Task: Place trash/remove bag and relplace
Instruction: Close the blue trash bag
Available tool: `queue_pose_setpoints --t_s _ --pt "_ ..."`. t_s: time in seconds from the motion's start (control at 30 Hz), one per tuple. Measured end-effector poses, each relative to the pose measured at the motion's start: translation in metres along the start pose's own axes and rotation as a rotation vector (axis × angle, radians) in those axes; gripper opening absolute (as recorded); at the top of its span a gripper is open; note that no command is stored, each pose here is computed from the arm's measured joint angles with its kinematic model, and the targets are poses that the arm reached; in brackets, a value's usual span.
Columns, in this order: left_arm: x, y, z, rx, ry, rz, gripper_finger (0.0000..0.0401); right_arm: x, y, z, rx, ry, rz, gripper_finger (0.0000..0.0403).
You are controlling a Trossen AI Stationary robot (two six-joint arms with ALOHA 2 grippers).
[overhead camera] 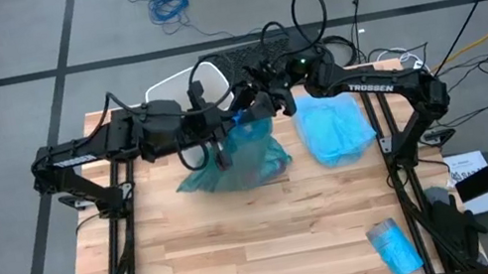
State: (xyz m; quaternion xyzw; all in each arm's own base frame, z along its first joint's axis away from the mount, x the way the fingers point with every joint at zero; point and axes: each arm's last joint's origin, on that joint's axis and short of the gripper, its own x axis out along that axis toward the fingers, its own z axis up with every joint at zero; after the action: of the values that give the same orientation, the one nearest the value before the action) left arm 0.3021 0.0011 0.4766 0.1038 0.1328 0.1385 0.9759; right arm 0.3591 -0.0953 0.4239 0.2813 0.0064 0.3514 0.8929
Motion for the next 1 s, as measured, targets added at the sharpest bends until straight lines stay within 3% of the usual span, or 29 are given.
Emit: queue_pose_setpoints --t_s 0.23,0.57,0.8,1.0 --pt "0.0029 -0.0028 -0.0057 0.007 0.054 -0.038 0.0000 -0.0008 -0.0001 0.0006 0.014 0.003 0.026 0.0168" --pt "0.0036 -0.0006 0.0018 0.006 -0.019 0.057 0.0001 -0.0005 0.0040 0.0021 -0.007 0.013 0.035 0.0173" --pt "0.0031 -0.0005 0.0018 -0.014 -0.017 0.052 0.0053 -0.0010 0.0057 0.0030 0.045 0.037 0.078 0.0207" --pt "0.0004 0.0008 0.0037 -0.021 -0.032 0.054 0.0089 -0.0037 0.0073 0.0068 0.006 0.012 0.085 0.0221"
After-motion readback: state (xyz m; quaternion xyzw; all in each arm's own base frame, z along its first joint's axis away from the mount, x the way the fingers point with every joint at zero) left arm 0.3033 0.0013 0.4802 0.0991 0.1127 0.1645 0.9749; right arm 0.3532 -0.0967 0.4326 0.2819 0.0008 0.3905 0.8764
